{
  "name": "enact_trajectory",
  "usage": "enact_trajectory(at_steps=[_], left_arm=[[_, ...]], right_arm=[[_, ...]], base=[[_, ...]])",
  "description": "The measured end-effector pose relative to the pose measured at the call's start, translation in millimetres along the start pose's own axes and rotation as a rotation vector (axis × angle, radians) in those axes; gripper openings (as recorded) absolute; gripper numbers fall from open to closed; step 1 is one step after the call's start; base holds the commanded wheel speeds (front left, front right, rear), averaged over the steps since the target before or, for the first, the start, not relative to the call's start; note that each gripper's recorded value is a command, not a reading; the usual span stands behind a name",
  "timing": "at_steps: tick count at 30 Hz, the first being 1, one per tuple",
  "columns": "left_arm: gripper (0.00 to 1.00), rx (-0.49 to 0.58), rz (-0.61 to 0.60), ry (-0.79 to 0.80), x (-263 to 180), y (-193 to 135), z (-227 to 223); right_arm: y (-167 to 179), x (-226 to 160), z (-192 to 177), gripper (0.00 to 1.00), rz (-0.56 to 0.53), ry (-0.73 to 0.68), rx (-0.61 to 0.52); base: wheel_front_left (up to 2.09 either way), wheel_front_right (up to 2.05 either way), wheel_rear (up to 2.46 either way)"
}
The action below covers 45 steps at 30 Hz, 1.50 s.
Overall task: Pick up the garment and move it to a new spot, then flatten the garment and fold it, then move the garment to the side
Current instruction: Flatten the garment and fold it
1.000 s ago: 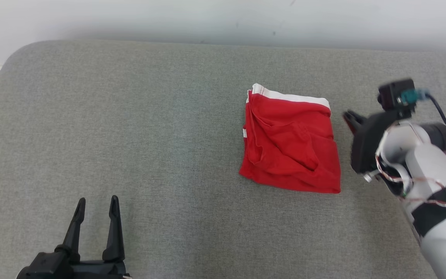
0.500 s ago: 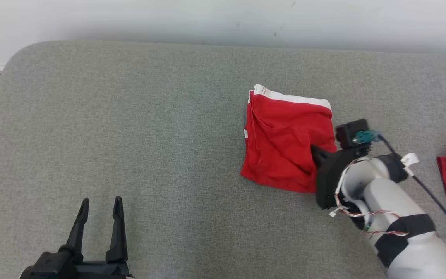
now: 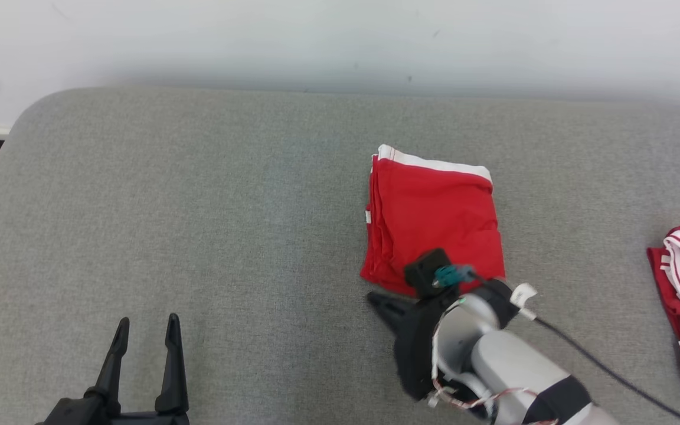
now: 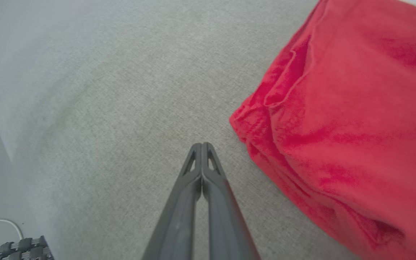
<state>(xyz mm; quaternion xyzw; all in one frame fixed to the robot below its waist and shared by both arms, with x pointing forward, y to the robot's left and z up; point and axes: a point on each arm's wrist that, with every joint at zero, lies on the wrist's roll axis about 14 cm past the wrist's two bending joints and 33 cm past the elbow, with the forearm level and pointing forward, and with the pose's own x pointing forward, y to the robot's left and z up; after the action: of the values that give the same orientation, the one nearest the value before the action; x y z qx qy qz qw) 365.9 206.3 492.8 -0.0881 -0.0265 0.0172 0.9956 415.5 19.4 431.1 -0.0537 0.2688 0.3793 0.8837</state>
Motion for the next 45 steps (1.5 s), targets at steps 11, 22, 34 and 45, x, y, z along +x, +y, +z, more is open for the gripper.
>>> enact_trajectory(at_steps=[11,22,34,45], left_arm=[[1.00,0.002,-0.011,-0.013,-7,-3,5],[1.00,0.018,-0.061,-0.045,-6,-17,15],[1.00,0.023,-0.091,-0.028,-7,-26,10],[1.00,0.026,-0.057,0.003,-17,-14,1]], right_arm=[[-16,-51,53,1.00,-0.099,-0.395,0.159],[-87,-163,59,1.00,-0.489,-0.710,0.098],[-104,-198,-3,1.00,-0.644,-0.639,0.156],[-96,-186,-22,1.00,-0.622,-0.620,0.202]], base=[[0.00,0.00,0.00],[0.00,0.00,0.00],[0.00,0.00,0.00],[0.00,0.00,0.00]])
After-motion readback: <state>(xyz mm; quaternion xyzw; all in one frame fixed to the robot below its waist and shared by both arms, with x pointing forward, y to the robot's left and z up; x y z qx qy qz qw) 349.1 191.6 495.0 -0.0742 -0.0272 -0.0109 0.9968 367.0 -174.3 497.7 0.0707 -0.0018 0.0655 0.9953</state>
